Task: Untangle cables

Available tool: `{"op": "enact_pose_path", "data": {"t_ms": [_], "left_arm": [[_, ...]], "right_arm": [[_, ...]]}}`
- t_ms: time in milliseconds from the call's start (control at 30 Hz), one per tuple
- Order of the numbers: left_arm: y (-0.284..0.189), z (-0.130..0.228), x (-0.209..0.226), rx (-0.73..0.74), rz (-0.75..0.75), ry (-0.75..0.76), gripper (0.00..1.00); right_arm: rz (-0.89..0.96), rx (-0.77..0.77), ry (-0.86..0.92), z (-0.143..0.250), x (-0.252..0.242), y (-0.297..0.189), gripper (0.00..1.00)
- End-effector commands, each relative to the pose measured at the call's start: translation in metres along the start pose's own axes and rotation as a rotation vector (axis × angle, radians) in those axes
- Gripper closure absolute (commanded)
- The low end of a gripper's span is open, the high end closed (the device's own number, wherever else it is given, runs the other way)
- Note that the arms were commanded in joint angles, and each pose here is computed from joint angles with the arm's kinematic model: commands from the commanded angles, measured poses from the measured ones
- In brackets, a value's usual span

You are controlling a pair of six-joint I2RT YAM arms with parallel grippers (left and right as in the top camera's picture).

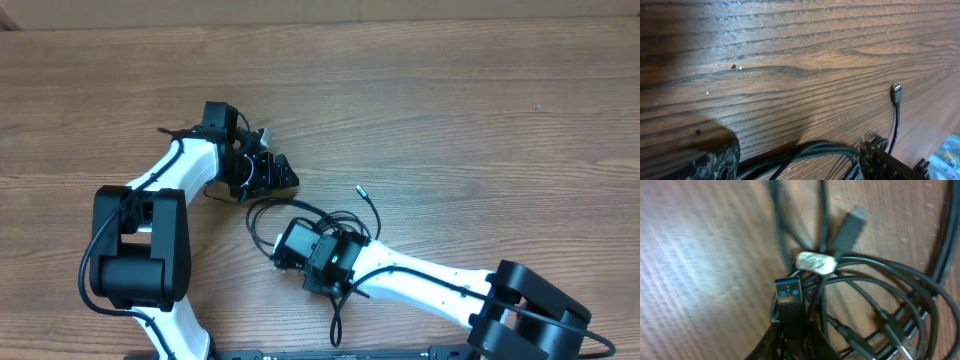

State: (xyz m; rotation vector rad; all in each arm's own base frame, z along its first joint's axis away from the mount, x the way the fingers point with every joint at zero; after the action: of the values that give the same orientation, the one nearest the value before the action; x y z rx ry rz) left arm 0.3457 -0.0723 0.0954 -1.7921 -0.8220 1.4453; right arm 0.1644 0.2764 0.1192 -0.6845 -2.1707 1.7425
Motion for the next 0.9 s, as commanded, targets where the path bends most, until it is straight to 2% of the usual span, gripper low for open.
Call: {"op": "enact_pose_path", "data": {"t_ms": [0,167,367,433,500,767,867], "left_arm": [[0.027,0.026,0.038,0.131,-0.223,-0.076,0.21],[0.027,0.026,0.038,0.132,-0.223,-0.076,0.21],[0.027,0.026,0.038,0.132,-0.223,-0.076,0.21],[0.027,0.026,0.038,0.133,-0.223,-0.076,0.21],[0.027,0.026,0.038,0.133,-0.223,-0.076,0.21],[0.027,0.026,0.038,0.133,-0.224,-0.077,0.21],[0.027,0.027,0.038,0.135,-0.223,-0.078,0.21]], "right_arm": [[0.021,-0.058,0.067,-0.01,-0.02,-0.013,0.87],[-0.047,-0.051,0.162,-0.007,-0.04,-0.011,0.82],[-0.063,-0.001,0.186,0.0,-0.045,0.003,0.79],[-0.064,0.019,0.185,0.002,-0.045,0.009,0.63],[-0.068,0.021,0.185,0.001,-0.045,0.01,0.57],[-0.084,0.011,0.189,-0.001,-0.045,0.008,0.57],[0.023,0.008,0.316,-0.001,-0.058,0.009,0.57]]}}
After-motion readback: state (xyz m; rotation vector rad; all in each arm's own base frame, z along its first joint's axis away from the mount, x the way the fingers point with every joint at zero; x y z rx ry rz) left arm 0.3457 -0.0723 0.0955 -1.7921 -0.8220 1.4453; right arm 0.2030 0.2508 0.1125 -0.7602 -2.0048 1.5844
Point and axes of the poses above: each gripper's point midway between its finger pads, its own y axis out along the fingers, its own x axis along the line the jaws close on, z = x × y, the point moved 10 cm from there along -y, back along the fingers, and after that the axes turned 13 degrees about y, right-handed, at the moved point
